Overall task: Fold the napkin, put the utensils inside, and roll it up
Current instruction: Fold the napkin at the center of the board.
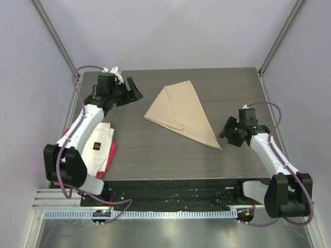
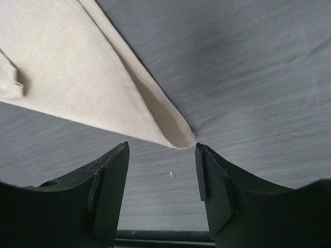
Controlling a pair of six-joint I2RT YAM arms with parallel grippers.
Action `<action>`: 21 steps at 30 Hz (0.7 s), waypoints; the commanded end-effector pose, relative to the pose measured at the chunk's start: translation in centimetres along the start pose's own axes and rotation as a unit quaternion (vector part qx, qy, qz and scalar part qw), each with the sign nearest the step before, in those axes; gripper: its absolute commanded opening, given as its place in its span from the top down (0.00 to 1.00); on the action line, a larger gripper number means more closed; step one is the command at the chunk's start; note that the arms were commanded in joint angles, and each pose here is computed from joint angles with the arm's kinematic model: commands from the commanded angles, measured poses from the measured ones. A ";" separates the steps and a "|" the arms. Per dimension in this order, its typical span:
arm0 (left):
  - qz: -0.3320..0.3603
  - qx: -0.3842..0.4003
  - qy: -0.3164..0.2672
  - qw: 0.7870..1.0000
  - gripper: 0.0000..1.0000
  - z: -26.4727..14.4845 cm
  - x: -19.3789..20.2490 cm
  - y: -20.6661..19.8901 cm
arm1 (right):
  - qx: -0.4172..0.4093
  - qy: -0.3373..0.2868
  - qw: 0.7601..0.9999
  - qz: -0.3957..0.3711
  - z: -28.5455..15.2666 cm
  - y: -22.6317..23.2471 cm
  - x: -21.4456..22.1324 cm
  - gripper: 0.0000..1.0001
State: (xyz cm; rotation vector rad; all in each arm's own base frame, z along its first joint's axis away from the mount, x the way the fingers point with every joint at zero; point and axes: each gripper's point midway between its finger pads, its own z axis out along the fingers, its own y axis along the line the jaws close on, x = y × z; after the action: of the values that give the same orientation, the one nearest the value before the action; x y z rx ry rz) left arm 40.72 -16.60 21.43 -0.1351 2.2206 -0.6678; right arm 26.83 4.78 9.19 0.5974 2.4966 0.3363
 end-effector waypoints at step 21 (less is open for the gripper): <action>-0.035 -0.036 -0.006 0.999 0.21 -2.9 -1.4 5.4 | 0.033 0.084 0.994 0.060 2.8 -2.6 5.0 0.42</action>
State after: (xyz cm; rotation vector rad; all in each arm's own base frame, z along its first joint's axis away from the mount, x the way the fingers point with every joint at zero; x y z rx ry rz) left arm 40.18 -10.30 20.87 -0.2520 2.2477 -0.5970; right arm 22.77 5.31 3.90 0.7600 2.6799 0.3587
